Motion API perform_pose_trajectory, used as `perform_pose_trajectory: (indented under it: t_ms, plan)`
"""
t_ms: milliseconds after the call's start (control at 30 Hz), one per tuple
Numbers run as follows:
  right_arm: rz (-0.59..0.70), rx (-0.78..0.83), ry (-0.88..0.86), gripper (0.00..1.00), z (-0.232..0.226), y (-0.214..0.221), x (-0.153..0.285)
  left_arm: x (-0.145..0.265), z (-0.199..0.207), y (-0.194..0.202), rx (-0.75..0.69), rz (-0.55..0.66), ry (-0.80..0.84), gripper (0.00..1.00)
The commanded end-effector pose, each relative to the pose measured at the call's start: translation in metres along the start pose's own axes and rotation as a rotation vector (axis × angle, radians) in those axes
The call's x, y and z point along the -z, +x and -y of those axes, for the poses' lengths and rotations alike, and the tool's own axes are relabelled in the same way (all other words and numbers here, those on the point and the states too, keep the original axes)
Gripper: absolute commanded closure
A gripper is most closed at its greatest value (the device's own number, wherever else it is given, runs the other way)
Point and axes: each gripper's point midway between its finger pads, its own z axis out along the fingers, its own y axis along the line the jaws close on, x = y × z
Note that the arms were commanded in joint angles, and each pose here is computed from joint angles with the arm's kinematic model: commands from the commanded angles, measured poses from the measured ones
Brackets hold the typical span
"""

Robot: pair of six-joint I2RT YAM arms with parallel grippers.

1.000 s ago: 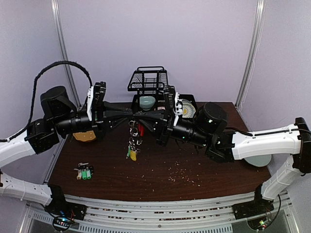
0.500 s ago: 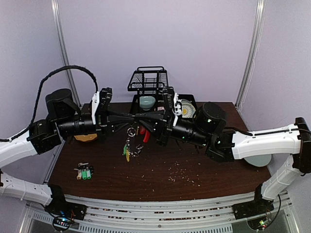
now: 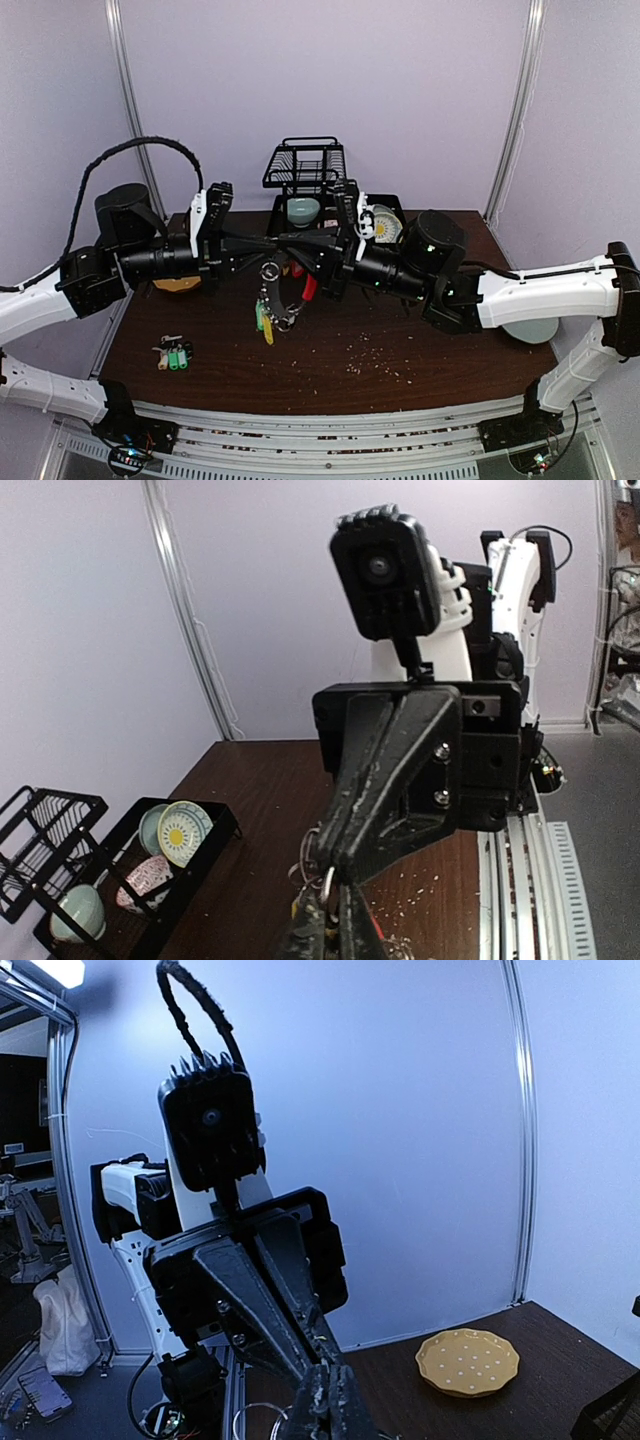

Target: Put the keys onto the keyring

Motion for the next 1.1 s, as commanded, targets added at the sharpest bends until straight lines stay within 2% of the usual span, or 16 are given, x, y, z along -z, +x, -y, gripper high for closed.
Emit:
perform_pose_trajectory:
  t_ms: [0, 167, 267, 367, 467, 567, 900, 1000, 1067]
  plan:
    - [0.106, 0.032, -0.014, 1.00, -0.007, -0.041, 0.005, -0.004, 0.002, 0.011, -0.007, -0.030, 0.015, 1.00]
    - [0.023, 0.051, -0.004, 1.00, 0.005, -0.028, 0.010, 0.001, -0.004, 0.013, -0.045, -0.058, -0.030, 1.00]
    - [-0.066, 0.086, -0.039, 0.71, 0.013, -0.019, 0.018, 0.000, -0.006, 0.026, -0.077, -0.144, -0.032, 1.00]
    - [-0.243, 0.172, -0.102, 0.63, 0.015, -0.004, 0.021, -0.001, -0.010, 0.039, -0.115, -0.240, -0.029, 1.00]
    - [-0.415, 0.253, -0.161, 0.61, 0.015, 0.014, 0.023, -0.002, -0.017, 0.045, -0.135, -0.322, -0.043, 1.00]
    - [-0.502, 0.299, -0.158, 0.62, 0.021, 0.024, 0.019, -0.003, -0.021, 0.044, -0.145, -0.349, -0.051, 1.00]
    - [-0.528, 0.340, -0.247, 0.64, 0.020, 0.043, 0.002, -0.001, -0.020, 0.030, -0.148, -0.321, -0.043, 1.00]
    - [-0.527, 0.349, -0.254, 0.68, 0.020, 0.046, -0.003, 0.000, -0.020, 0.030, -0.145, -0.320, -0.042, 1.00]
    - [-0.527, 0.363, -0.255, 0.76, 0.020, 0.048, -0.007, 0.000, -0.019, 0.031, -0.142, -0.322, -0.037, 1.00]
